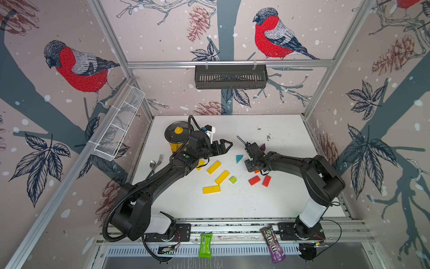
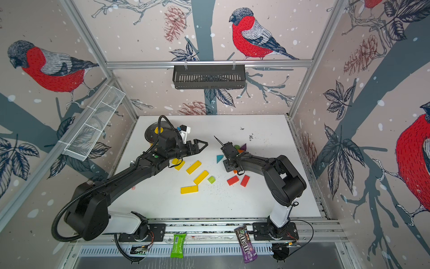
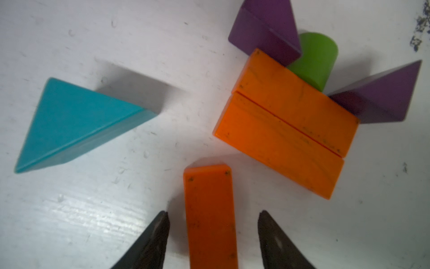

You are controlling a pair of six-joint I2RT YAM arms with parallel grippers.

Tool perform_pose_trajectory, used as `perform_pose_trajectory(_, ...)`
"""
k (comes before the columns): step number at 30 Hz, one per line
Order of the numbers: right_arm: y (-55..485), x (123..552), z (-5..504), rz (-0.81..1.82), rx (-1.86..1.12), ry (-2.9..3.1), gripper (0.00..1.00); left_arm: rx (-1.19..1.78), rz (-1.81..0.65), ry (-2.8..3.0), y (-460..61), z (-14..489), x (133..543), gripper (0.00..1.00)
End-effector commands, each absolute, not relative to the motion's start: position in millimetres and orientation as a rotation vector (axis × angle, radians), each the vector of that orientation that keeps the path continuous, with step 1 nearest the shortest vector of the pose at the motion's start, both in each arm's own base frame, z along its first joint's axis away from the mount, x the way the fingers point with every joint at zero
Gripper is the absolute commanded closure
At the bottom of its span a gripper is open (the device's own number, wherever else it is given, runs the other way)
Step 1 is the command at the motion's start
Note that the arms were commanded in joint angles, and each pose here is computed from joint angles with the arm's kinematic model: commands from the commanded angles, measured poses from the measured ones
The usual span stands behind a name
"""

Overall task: Assemble a carrot with building blocks
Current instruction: Assemble the building block at the center of the board.

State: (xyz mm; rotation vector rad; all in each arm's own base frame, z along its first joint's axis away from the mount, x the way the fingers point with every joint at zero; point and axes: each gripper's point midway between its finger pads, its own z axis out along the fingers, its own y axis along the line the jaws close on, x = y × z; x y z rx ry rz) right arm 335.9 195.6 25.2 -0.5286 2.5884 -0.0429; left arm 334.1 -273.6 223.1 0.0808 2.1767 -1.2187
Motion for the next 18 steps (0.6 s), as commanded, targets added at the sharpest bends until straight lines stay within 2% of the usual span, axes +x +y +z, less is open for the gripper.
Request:
perform_pose_trajectory(1,181,326,25,-0.1,-0.463,2.626,0.38,0.09,-1.229,2.148,-275,232,335,0.08)
perform_pose_trajectory(9,149,307,21,-0.14,-0.328,2.693,0.38,0.092,-1.235,2.147,-275,233,334,0.08)
perform_pose_trajectory(14,120,316,30,-0.171,-0.172,2.678,0.39,0.089,-1.238,2.15,-276,231,334,0.08)
perform_pose_trajectory(18,119,325,37,-0.144,-0.142,2.662,0.38,0.09,-1.236,2.149,-276,231,334,0.08)
